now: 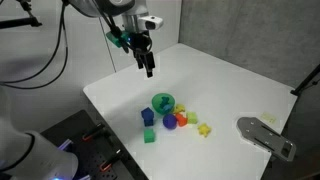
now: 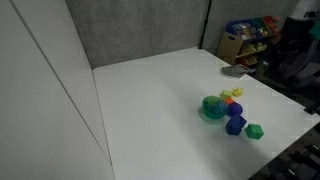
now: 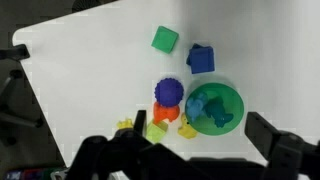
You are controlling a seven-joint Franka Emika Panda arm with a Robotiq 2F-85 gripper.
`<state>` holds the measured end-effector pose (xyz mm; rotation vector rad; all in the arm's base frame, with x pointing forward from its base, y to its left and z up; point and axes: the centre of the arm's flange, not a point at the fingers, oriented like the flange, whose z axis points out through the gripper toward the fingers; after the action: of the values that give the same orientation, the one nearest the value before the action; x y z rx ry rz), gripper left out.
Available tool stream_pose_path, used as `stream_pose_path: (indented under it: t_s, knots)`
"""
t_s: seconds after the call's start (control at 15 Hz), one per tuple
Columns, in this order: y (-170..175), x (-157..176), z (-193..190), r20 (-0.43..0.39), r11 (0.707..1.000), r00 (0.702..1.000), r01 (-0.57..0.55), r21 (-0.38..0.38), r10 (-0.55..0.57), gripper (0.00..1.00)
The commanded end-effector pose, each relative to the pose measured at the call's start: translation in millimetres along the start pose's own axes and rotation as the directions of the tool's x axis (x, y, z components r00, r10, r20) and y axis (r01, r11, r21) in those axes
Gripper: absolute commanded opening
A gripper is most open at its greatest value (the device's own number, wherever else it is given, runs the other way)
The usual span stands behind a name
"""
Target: Pick up the dark blue toy from the green bowl and put it on the table
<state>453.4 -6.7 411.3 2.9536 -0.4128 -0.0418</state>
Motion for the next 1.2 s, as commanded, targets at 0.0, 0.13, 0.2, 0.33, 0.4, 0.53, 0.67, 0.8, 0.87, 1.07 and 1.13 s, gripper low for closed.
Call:
stream_pose_path:
  t_s: [0.0,0.13,0.2,0.33,0.4,0.53,0.67,0.8,0.87,1.07,1.13]
  knots:
    - [0.0,0.1,-0.3,-0.001,1.0,1.0,0.0,0.0,0.0,1.0]
    - [0.0,0.2,-0.4,-0.001,1.0,1.0,0.0,0.0,0.0,1.0]
    - [0.0,0.2,-0.4,-0.001,1.0,1.0,0.0,0.0,0.0,1.0]
    - [-1.8,2.5,-0.7,-0.007,1.0,1.0,-0.006,0.004,0.006,1.0]
    - [-3.0,3.9,-1.2,-0.01,1.0,1.0,0.0,0.016,0.001,1.0]
    - [-5.3,8.6,-1.9,-0.017,0.999,1.0,-0.003,0.04,0.004,1.0]
    - [-6.2,17.1,-1.4,-0.031,0.997,0.999,-0.015,0.071,0.017,1.0]
    - [-4.7,26.5,0.2,-0.047,0.994,0.998,-0.033,0.103,0.038,1.0]
    - [-2.7,32.6,1.9,-0.055,0.992,0.997,-0.046,0.122,0.053,1.0]
    - [6.0,51.8,13.1,-0.069,0.983,0.992,-0.09,0.161,0.102,1.0]
    - [7.7,59.1,17.9,-0.07,0.98,0.991,-0.099,0.172,0.112,1.0]
